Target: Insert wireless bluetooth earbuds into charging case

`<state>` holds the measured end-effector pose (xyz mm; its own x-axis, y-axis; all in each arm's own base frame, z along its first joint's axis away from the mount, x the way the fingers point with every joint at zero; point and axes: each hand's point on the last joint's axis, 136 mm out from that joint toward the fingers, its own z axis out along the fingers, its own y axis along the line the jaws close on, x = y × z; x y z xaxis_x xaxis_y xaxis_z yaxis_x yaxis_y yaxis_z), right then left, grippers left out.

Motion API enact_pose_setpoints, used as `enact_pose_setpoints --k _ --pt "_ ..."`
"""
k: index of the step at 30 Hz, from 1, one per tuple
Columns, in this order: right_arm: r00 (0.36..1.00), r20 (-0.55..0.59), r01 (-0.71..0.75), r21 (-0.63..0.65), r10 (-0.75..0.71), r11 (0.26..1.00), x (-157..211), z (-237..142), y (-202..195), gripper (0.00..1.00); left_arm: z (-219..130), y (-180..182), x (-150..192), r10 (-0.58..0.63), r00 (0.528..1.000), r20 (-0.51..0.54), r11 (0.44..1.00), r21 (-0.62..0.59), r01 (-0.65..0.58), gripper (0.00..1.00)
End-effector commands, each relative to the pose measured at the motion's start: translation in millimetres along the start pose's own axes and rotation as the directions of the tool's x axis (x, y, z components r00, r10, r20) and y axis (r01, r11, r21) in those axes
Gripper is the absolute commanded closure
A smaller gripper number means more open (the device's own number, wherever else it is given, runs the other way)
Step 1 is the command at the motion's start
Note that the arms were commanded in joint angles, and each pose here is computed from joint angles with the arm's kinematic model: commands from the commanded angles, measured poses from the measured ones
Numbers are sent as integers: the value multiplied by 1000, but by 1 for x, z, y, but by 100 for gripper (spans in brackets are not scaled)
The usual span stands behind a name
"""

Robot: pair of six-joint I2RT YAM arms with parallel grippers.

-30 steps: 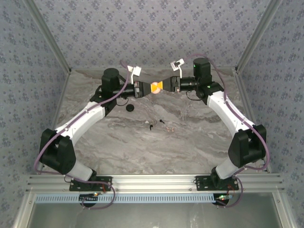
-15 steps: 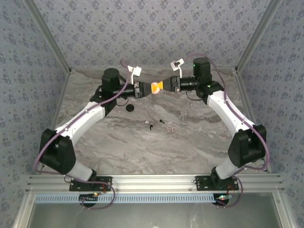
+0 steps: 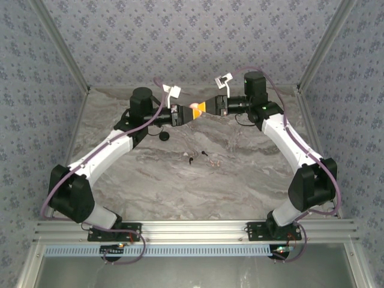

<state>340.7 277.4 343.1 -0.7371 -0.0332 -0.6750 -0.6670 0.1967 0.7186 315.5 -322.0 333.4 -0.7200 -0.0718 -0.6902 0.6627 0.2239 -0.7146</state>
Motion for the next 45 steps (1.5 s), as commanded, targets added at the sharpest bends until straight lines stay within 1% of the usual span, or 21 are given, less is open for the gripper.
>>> enact_pose_setpoints --k 1,11,12,14,16,19,24,27,32,35,39,41,45 --pt "998 13 64 -16 -64 998 -9 -5 23 78 -6 -14 -5 50 999 20 999 11 -50 68" --pt "997 28 70 2 -70 998 -12 -8 24 76 -6 -10 0 37 999 6 999 -2 -37 66" --pt "997 26 70 0 -70 998 -12 -8 24 76 -6 -11 0 40 999 6 999 -1 -40 68" --pt "997 24 69 -3 -69 998 -11 -8 25 76 -6 -11 0 39 999 4 999 1 -39 79" --pt "997 22 69 -4 -69 998 -11 -8 25 76 -5 -13 0 44 999 3 999 5 -44 87" --pt "997 7 73 -2 -73 997 -7 -7 25 73 -5 -17 -1 58 998 -1 998 16 -58 89" --pt "995 -30 92 -5 -92 996 2 -6 31 64 -4 -24 1 89 995 -33 995 43 -88 91" --pt "994 -40 100 -13 -101 995 4 -6 34 61 -3 -27 1 98 994 -45 994 56 -95 91" --pt "993 -51 109 -33 -111 993 5 -3 38 61 0 -32 4 112 991 -68 991 80 -106 91" --pt "991 -60 117 -42 -120 992 6 -2 42 66 1 -32 6 111 991 -77 991 78 -105 90" --pt "991 -43 129 -2 -129 992 3 -5 40 73 1 -29 6 105 992 -75 993 59 -101 83" --pt "991 -27 133 10 -132 991 -1 -8 41 75 1 -27 6 103 992 -75 994 51 -99 78" --pt "991 -18 135 12 -135 991 -3 -10 43 76 0 -25 6 101 992 -72 994 38 -98 73"
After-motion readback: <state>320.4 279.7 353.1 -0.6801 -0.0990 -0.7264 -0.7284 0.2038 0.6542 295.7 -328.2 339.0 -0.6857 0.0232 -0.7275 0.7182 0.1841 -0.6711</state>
